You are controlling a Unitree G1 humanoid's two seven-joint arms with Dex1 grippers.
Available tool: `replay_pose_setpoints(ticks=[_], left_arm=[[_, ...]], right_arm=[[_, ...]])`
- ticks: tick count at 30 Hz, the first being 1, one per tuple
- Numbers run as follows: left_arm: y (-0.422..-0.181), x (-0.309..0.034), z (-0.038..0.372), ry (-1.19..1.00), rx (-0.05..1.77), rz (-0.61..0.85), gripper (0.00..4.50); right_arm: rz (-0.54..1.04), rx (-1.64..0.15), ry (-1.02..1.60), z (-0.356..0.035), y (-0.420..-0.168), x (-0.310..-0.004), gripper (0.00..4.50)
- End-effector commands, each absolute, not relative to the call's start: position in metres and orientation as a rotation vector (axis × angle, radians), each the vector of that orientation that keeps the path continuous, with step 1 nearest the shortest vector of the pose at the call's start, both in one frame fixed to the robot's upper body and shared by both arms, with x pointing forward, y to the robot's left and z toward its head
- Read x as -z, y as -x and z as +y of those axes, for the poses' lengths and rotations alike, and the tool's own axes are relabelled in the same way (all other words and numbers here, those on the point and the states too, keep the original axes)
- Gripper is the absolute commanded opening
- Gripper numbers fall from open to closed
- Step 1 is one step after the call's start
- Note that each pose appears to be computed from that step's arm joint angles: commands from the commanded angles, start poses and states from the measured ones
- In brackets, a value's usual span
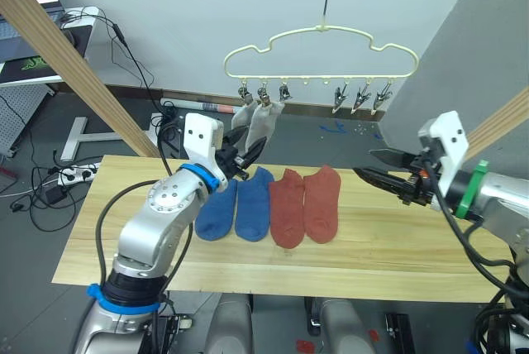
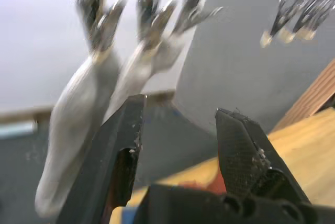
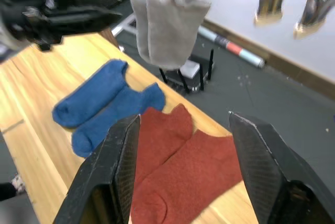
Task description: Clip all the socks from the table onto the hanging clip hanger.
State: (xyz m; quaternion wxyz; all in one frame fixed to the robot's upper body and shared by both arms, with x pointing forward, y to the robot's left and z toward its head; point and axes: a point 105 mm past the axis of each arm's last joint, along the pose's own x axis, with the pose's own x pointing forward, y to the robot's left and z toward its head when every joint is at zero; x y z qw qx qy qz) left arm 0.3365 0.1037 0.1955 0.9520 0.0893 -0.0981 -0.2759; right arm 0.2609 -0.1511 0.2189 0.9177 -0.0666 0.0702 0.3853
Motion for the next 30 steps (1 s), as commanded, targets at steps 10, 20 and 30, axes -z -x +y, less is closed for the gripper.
replay_pose_setpoints(ticks=[10,20,30], left_arm=[[-0.362,-0.19,0.065,-0.251,0.531,-0.342,2.38],[-0.393,-0.203,0.081,-0.25,0.401,-0.397,2.38],[-0.393,-0.21,0.081,-0.237,0.387,-0.419,2.38]], right_arm=[[0.076,-0.756,0.174,-0.153,-0.245,-0.234,2.75],[0.088,-0.722,0.168,-0.155,-0.241,-0.23,2.75],[0.088,-0.712,0.161,-0.155,-0.243,-0.23,2.75]])
